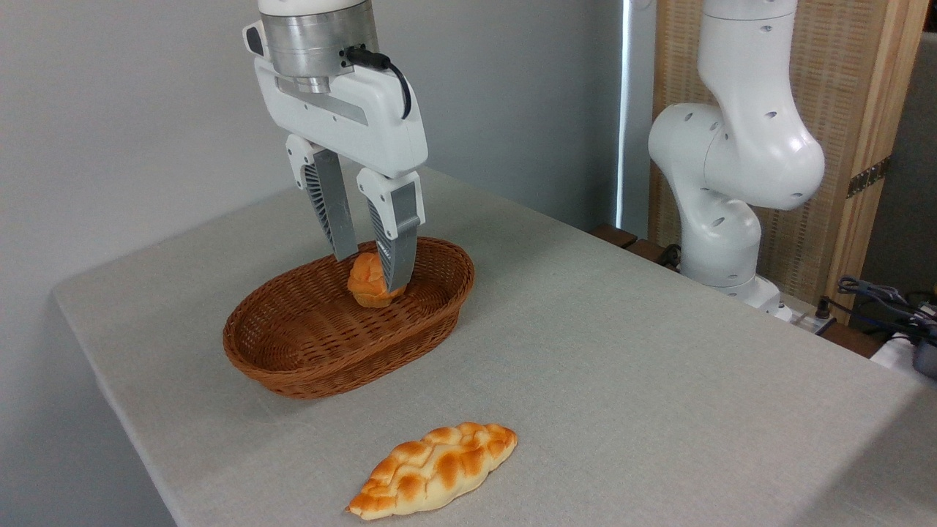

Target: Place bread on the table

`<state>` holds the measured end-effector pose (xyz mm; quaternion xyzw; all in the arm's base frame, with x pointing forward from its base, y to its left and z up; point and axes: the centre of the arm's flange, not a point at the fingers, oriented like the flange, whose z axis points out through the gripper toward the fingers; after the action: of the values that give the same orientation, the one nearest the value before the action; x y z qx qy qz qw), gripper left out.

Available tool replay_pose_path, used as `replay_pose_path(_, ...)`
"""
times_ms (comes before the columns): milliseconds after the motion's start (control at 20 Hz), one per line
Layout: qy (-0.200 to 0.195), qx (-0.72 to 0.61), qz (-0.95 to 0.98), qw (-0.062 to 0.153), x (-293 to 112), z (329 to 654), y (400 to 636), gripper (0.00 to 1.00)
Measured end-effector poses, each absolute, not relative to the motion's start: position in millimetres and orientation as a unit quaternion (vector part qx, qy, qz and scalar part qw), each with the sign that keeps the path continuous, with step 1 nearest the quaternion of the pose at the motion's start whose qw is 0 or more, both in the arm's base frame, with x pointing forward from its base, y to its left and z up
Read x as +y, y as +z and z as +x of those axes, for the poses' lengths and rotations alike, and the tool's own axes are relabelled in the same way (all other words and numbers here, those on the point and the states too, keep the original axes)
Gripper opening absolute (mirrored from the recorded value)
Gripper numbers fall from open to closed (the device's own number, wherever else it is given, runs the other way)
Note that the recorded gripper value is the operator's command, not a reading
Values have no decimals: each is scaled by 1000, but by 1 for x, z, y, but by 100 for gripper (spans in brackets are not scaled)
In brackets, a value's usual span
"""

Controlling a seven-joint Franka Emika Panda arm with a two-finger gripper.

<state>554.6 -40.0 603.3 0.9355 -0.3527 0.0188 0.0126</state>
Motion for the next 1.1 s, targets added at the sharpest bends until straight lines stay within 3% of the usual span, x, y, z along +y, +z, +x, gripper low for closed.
replay_pose_path(1100,19,-350,937,12,-34,555,603,100)
